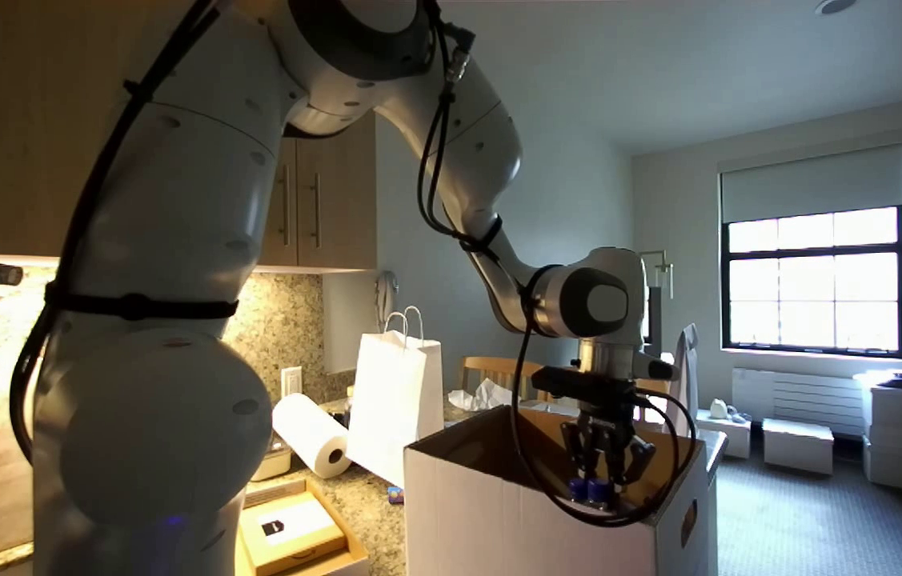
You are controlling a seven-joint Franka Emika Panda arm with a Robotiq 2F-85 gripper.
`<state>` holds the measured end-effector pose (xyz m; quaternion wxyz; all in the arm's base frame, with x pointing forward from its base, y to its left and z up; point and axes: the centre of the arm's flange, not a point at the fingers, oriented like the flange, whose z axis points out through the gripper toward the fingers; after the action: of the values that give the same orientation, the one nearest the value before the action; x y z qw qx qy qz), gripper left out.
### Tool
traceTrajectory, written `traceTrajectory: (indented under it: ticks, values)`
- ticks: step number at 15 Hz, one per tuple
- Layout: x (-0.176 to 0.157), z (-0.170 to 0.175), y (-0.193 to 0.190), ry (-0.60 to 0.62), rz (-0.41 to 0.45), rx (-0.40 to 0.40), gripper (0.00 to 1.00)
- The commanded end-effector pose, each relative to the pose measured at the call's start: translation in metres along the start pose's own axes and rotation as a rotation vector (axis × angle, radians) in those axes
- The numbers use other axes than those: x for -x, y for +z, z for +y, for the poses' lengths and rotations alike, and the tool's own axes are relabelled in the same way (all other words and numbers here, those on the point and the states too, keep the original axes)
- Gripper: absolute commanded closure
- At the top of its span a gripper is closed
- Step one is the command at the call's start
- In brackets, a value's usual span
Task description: Pick up the bottle from the countertop and put it in the box.
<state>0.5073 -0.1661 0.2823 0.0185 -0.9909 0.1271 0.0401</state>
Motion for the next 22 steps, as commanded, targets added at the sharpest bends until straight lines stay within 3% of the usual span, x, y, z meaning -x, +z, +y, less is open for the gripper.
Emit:
traceTrajectory:
  ticks: [1,13,14,18,20,22]
  values:
    - [0.002,-0.005,0.011,0.036,0.000,0.037,0.86]
    - [0.015,0.025,0.001,0.077,0.011,0.035,0.86]
    - [0.016,0.027,0.002,0.078,0.010,0.032,0.47]
    - [0.019,0.032,0.003,0.089,0.003,0.032,0.25]
    - [0.021,0.033,0.005,0.092,-0.002,0.032,0.08]
    - [0.023,0.033,0.008,0.094,-0.007,0.032,0.01]
